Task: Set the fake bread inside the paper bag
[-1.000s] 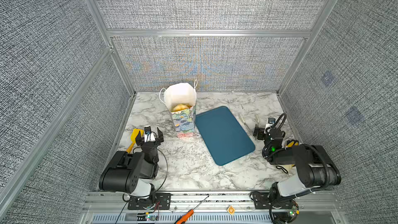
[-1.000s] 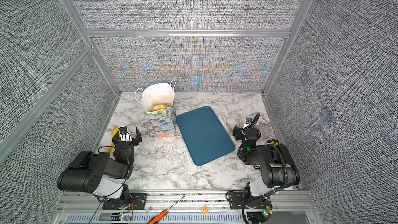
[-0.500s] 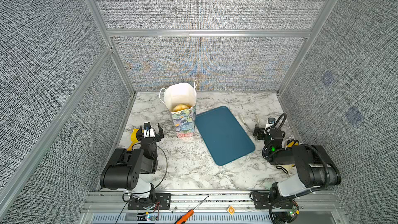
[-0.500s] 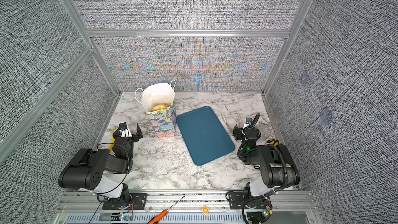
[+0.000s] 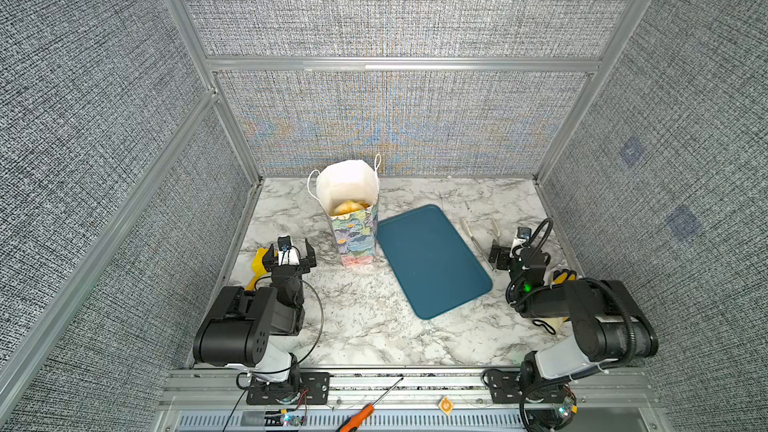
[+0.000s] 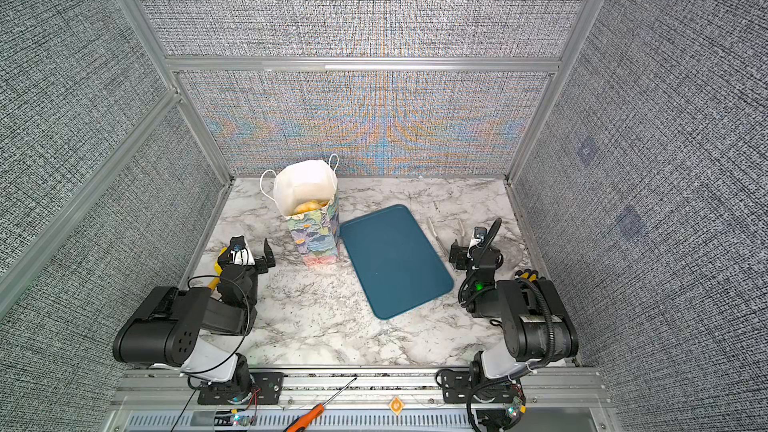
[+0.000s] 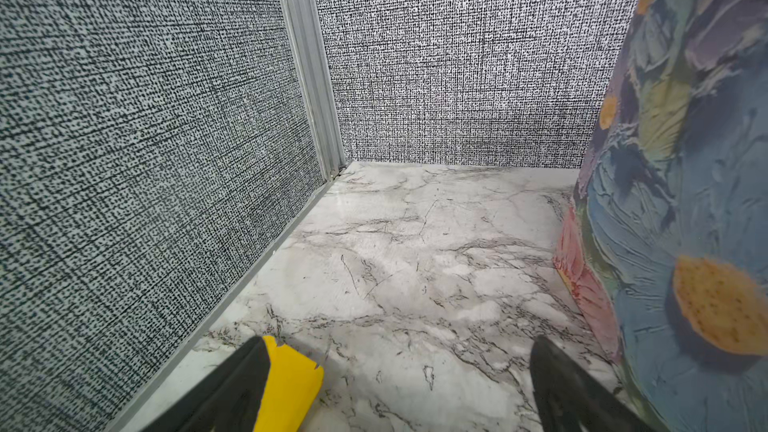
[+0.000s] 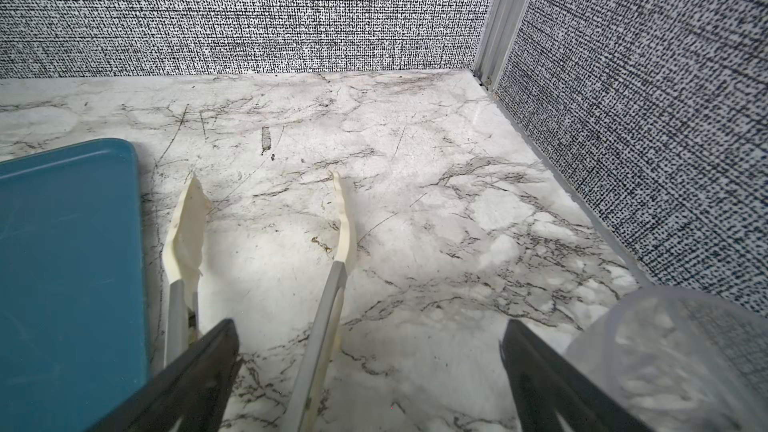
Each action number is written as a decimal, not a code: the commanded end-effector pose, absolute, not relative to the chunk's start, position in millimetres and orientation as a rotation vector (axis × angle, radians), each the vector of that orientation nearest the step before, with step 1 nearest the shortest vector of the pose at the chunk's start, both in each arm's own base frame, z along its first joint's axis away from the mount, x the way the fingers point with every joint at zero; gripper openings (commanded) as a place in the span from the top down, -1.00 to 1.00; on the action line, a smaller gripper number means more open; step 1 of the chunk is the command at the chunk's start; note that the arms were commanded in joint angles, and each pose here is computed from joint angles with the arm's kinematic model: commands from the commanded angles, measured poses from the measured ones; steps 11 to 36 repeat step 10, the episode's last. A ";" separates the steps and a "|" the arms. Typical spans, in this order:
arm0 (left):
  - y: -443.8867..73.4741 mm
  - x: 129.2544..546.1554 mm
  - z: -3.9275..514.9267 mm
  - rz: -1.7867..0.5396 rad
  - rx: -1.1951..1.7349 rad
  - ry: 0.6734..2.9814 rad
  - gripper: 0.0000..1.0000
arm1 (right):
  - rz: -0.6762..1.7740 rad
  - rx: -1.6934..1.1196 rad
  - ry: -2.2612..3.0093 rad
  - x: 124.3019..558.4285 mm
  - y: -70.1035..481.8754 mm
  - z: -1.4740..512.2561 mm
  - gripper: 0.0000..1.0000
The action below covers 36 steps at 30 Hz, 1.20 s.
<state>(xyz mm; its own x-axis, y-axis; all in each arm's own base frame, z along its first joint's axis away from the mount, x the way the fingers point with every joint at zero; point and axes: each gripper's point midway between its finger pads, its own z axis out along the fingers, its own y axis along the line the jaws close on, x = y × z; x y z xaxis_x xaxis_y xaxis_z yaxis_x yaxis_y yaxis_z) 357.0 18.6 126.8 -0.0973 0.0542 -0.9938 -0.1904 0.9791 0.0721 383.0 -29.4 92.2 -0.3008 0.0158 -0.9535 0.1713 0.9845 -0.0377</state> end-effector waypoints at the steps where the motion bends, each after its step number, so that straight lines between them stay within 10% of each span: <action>1: 17.4 358.3 131.1 0.190 -0.106 1.640 -0.98 | -0.152 0.141 1.840 385.0 -29.7 99.7 -0.99; 36: 17.6 357.9 130.0 0.190 -0.106 1.643 -0.98 | -0.153 0.141 1.841 384.7 -29.9 99.2 -0.99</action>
